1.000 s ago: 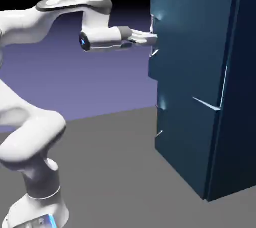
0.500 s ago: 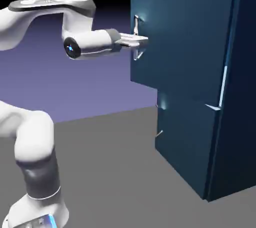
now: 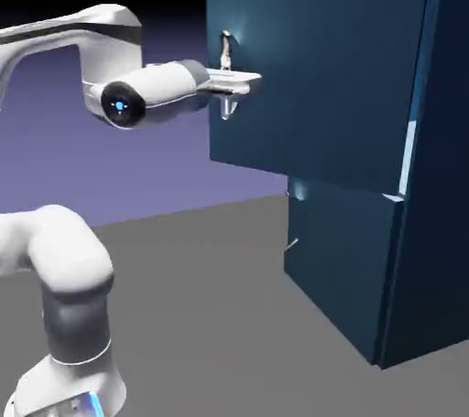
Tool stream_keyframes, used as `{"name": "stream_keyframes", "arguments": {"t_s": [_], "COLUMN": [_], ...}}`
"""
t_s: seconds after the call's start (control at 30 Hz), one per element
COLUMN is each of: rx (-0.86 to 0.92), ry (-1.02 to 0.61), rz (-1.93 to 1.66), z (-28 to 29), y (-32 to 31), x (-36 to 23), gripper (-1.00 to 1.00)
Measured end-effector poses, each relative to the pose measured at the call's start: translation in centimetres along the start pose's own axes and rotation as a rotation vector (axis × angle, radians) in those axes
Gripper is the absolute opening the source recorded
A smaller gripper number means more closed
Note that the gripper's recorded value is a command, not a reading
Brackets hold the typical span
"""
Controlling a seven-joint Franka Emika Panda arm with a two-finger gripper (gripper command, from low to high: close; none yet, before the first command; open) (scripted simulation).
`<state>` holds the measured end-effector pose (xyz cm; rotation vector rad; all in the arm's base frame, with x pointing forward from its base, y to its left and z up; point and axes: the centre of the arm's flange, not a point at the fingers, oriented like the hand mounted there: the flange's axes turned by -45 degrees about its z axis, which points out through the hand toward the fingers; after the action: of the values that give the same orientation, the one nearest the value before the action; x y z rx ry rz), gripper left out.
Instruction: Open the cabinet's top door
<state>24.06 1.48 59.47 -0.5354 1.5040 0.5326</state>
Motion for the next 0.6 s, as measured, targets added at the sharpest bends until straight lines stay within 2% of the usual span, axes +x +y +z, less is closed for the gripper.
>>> {"name": "stream_keyframes", "arguments": {"t_s": [0.6], "rx": [-0.371], "ry": [0.007], "rz": [-0.002], "z": [-11.8], "y": [-7.1], "x": [0.0], "gripper": [-1.00]}}
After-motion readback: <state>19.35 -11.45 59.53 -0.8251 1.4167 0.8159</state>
